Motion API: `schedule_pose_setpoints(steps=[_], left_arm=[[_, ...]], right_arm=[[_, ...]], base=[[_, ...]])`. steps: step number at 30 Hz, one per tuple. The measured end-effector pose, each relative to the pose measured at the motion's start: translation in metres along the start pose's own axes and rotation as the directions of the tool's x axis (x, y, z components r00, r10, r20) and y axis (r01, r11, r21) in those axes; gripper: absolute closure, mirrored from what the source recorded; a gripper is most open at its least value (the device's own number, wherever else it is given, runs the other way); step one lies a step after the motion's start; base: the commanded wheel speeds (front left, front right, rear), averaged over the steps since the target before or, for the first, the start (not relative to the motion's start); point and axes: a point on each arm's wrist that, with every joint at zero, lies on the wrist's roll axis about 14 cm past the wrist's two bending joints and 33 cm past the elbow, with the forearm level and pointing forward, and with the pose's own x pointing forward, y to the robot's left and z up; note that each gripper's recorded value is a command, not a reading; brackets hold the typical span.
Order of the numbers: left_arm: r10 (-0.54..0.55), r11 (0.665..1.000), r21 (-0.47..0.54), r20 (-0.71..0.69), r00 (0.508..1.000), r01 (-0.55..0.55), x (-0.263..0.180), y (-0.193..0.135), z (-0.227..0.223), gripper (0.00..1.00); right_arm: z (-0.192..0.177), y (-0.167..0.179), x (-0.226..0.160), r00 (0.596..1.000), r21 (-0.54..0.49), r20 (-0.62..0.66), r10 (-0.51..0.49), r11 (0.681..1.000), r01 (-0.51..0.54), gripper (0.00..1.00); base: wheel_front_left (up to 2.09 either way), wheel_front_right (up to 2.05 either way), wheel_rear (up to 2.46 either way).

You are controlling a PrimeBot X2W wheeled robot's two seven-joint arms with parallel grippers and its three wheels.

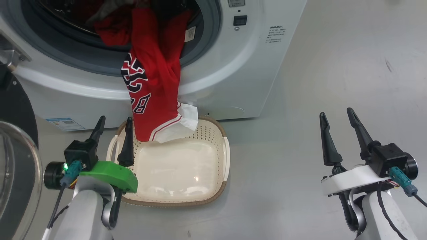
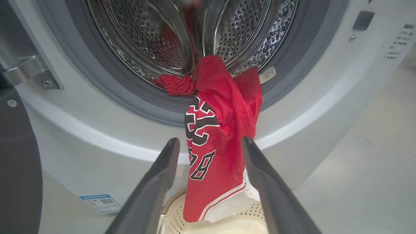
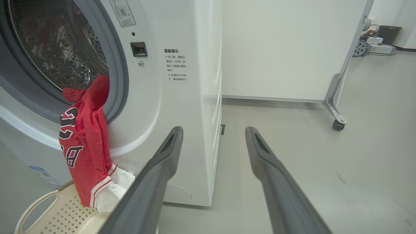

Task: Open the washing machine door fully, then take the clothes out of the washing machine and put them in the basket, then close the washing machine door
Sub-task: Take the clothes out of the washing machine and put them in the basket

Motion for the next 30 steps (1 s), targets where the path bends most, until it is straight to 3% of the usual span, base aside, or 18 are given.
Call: schedule_pose_setpoints(steps=[12,30], left_arm=[[0.024,1.000,0.012,0.077,0.997,-0.025,-0.041,-0.001,0.022,0.00],[0.020,0.999,0.028,0.102,0.995,-0.023,-0.053,-0.008,0.026,0.00]], right_arm=[[0.010,0.010,-0.023,1.000,0.004,0.018,0.015,1.000,-0.015,0.00],[0.011,0.008,-0.027,1.000,0.005,0.021,0.003,1.000,-0.003,0.00]], base=[[0.00,0.00,0.00],[0.00,0.00,0.00]])
